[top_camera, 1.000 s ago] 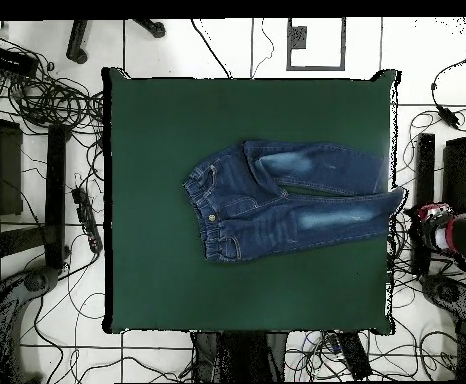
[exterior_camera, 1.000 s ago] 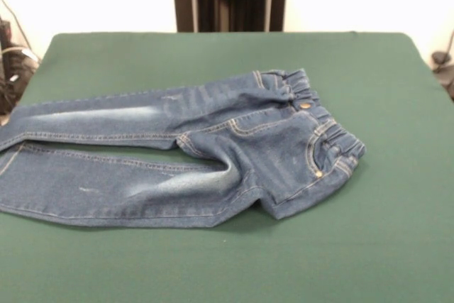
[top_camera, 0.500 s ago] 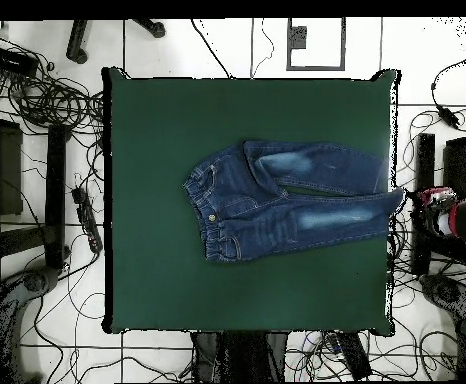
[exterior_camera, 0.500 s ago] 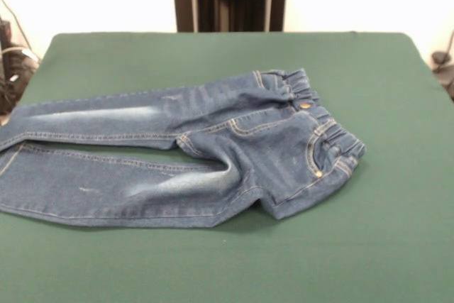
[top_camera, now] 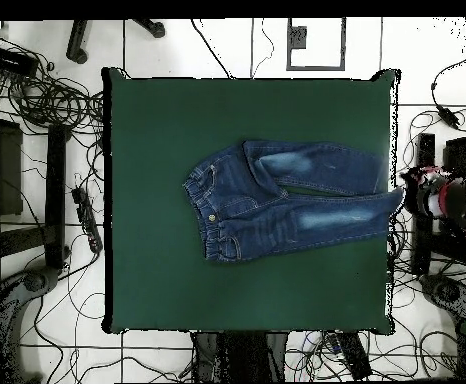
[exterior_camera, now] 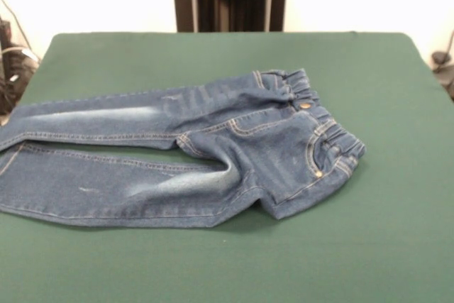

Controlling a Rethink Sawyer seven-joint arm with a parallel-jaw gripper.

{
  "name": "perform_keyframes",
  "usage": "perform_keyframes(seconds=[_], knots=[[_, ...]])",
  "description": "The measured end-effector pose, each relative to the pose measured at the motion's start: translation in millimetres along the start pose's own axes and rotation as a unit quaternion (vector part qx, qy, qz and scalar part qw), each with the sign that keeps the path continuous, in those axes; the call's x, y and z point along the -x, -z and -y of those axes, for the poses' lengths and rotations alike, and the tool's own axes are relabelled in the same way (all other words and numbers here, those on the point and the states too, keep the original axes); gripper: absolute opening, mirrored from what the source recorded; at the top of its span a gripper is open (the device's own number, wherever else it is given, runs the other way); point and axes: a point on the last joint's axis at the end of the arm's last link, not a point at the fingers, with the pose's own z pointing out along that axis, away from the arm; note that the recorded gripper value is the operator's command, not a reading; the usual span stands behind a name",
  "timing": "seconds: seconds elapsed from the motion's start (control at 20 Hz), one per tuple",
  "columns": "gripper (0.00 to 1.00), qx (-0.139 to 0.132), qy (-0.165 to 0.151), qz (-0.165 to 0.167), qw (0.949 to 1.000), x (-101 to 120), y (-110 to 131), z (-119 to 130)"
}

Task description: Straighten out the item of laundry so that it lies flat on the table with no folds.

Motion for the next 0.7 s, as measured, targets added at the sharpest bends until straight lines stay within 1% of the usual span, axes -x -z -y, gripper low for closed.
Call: perform_keyframes(seconds=[0.3, 0.45, 0.7], knots=[[1.0, 0.004, 0.022, 0.01, 0.9997, -15.4, 5.3, -34.3], [1.0, 0.008, 0.032, 0.009, 0.9994, -29.4, 6.5, -53.2], [1.0, 0.01, 0.036, 0.005, 0.9993, -43.7, 7.8, -69.5]])
